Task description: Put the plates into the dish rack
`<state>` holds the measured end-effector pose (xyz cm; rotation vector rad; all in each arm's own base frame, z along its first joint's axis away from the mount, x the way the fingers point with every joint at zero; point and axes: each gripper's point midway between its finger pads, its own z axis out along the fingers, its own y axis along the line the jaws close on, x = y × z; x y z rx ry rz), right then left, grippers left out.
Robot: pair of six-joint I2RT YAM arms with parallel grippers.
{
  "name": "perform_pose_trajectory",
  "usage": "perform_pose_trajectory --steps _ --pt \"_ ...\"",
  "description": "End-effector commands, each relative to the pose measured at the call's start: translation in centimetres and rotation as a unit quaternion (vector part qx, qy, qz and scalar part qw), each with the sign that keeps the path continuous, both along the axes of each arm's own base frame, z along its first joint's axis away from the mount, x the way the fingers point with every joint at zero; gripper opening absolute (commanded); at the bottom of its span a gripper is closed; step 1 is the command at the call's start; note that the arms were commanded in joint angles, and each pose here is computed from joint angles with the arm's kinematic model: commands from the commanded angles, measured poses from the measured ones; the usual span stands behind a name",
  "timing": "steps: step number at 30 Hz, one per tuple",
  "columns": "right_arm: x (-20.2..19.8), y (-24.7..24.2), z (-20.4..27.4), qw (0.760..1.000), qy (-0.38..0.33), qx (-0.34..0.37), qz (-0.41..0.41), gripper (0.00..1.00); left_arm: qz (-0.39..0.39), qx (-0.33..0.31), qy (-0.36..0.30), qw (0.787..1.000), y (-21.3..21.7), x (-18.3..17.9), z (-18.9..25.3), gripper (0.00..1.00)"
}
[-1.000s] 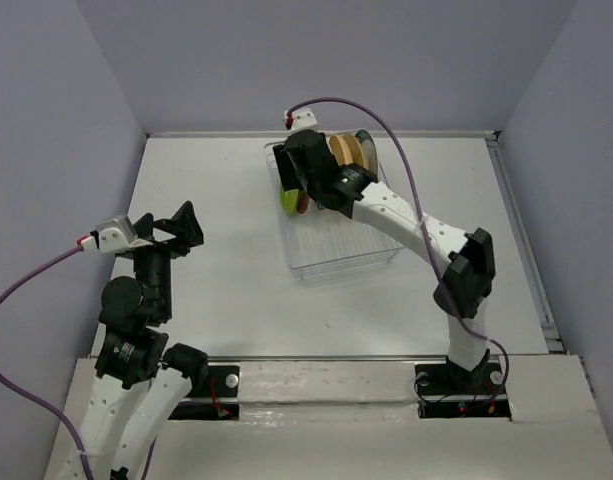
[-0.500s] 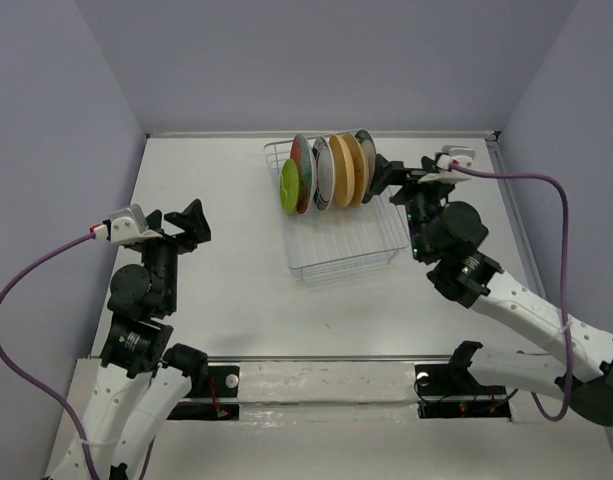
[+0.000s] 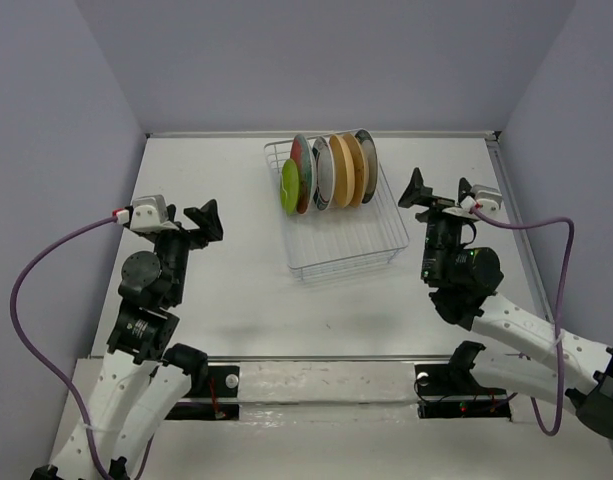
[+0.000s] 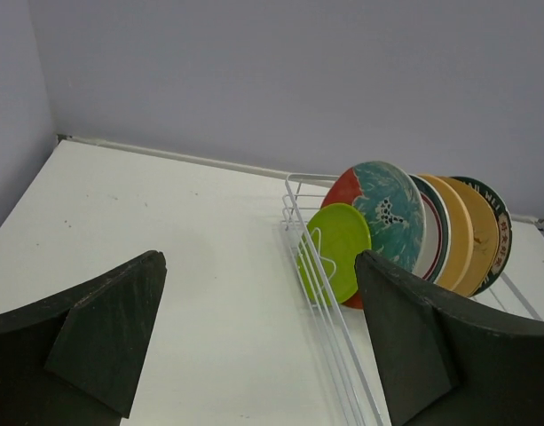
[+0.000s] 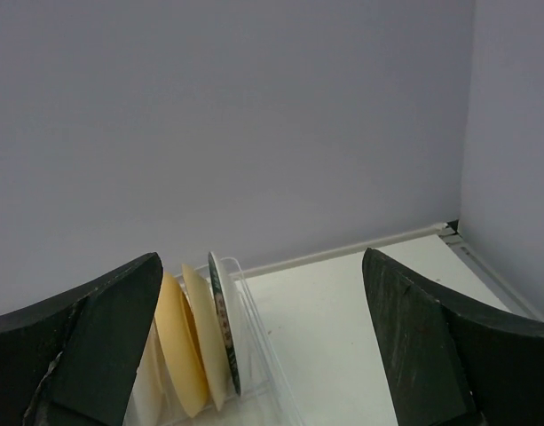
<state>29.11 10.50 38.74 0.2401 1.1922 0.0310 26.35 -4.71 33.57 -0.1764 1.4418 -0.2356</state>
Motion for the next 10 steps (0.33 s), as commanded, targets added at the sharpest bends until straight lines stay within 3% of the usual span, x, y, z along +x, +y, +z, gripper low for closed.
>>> perform_pose_trajectory --steps 1,10 --pt "-2.1 -3.0 3.6 0.994 -0.071 0.07 -0.034 1.0 -0.014 0.001 -0.046 0.999 -0.3 -0.2 2.4 0.99" --pt "-2.0 -3.4 4.2 0.994 -0.071 0.055 -0.055 1.0 -0.046 0.0 -0.076 0.996 -1.1 -1.5 3.3 0.99"
